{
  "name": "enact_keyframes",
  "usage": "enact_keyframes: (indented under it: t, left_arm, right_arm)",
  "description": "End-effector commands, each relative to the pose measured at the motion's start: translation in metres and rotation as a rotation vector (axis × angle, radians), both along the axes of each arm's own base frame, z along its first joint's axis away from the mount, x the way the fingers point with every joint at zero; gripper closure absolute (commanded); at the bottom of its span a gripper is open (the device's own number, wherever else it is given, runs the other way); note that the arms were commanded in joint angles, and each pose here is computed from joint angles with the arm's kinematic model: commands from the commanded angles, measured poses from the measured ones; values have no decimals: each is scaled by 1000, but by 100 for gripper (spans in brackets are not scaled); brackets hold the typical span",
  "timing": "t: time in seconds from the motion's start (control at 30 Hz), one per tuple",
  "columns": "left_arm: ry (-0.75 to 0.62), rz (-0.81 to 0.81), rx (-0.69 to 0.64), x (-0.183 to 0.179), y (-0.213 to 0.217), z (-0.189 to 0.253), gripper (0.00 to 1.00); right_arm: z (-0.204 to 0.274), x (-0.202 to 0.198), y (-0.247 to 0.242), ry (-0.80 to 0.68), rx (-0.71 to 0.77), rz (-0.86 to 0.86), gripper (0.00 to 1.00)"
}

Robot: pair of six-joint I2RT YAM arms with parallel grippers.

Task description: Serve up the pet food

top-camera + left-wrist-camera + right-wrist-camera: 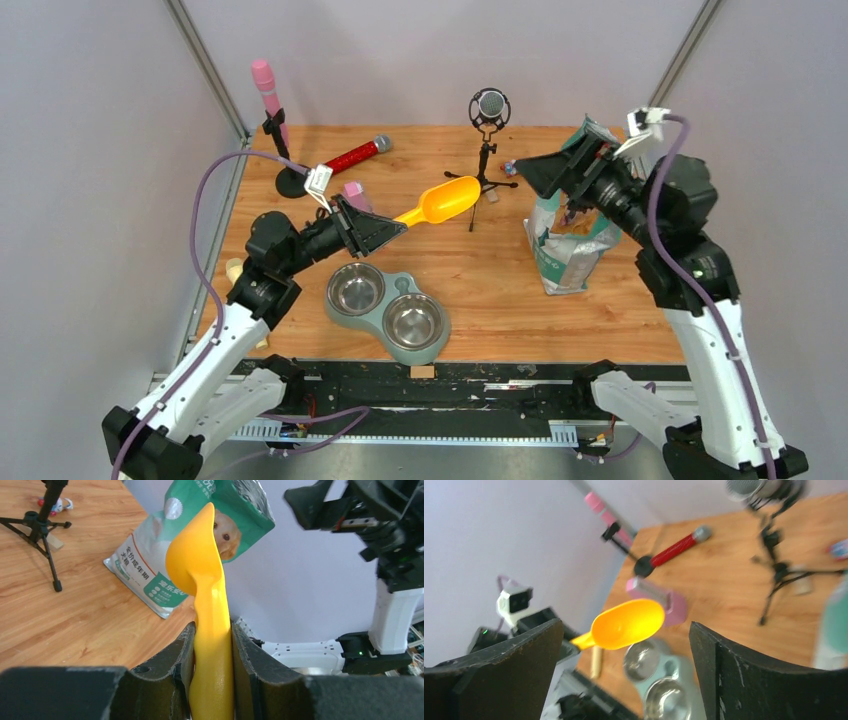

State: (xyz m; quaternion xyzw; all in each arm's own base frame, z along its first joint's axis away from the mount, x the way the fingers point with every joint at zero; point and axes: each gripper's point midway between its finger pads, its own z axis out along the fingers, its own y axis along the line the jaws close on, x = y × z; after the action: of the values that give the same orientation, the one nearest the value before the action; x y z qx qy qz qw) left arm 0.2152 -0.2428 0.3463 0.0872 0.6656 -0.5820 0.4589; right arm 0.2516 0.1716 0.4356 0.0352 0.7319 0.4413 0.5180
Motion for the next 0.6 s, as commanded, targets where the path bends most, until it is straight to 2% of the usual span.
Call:
enact_keyframes:
  t: [0.0,0.2,0.37,0.47,0.57]
  left_arm:
    - [-53,72,9,3,11,13,100]
    - [-55,119,63,7,17,10,100]
    - [-46,146,96,12,20,5,100]
    - [-41,149,106,13,20,2,100]
    - [-24,153,125,13,21,-2,100]
  right_arm:
    - [12,24,-71,-56,-306,-355,0]
    - [3,46,-154,41,-744,-664,0]
    - [-5,50,-177,107,-995,-628,2]
    - [-23,61,-181,163,-1072,-560,5]
    - [-37,68,-193,234,-1109,-575,7]
